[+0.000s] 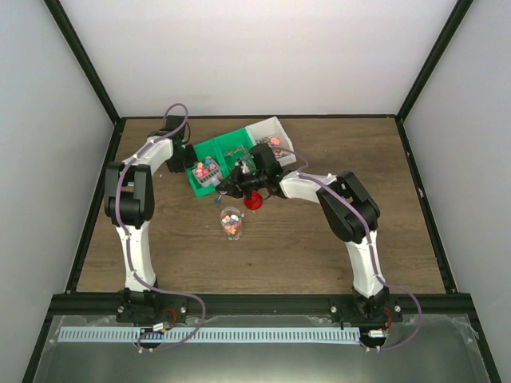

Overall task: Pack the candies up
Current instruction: Scoop the fake candies from the storage box.

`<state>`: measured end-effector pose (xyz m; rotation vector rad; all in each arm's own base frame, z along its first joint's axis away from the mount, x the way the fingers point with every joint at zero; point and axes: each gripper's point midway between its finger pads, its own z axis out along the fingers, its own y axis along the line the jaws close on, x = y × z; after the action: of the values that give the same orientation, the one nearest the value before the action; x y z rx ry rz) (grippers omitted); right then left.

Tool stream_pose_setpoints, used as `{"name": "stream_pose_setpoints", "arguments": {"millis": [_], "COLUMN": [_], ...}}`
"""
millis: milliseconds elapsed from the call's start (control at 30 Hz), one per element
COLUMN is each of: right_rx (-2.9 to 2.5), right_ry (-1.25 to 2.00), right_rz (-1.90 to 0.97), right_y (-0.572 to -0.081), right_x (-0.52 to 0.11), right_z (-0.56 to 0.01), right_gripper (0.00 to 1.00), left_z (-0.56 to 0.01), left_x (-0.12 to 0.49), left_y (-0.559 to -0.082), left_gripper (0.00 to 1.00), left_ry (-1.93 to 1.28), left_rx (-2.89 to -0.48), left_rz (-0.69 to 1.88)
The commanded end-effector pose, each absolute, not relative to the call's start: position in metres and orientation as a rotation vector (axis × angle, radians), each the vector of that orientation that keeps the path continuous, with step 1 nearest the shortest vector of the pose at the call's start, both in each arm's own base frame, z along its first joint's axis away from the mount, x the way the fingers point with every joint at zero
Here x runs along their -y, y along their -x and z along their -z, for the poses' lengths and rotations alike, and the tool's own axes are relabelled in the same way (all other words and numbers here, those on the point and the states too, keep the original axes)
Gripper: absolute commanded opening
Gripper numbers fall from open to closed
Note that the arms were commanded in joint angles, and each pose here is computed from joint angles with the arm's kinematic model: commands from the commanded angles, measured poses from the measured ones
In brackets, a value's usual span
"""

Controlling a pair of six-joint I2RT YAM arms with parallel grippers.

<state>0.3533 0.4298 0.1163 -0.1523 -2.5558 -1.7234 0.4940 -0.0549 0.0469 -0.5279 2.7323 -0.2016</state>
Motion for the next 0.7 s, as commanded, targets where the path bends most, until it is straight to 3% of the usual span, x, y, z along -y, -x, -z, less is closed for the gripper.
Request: {"name": "stream_pose_setpoints", "arguments": {"millis": [0,667], "right_rx": [2.529,2.536], "right_ry": [0.051,-0.084], "right_rz": [1.842,1.905], "right_y": [-0.346,-0.332], "right_x": [-0.42,-0.403], "right_z": [-0.152,-0.176], "right_gripper": [0.01,0.01], "left_z": [-0.063,-0.064], "left_x": [0.055,0.041], "left_y": [-0.512,-0.513], "left_gripper": [0.12,0.13], "left_ry": [0.521,0.552], "left_rx": [-2.674,-2.665], "left_rz": [0.291,0.263]}}
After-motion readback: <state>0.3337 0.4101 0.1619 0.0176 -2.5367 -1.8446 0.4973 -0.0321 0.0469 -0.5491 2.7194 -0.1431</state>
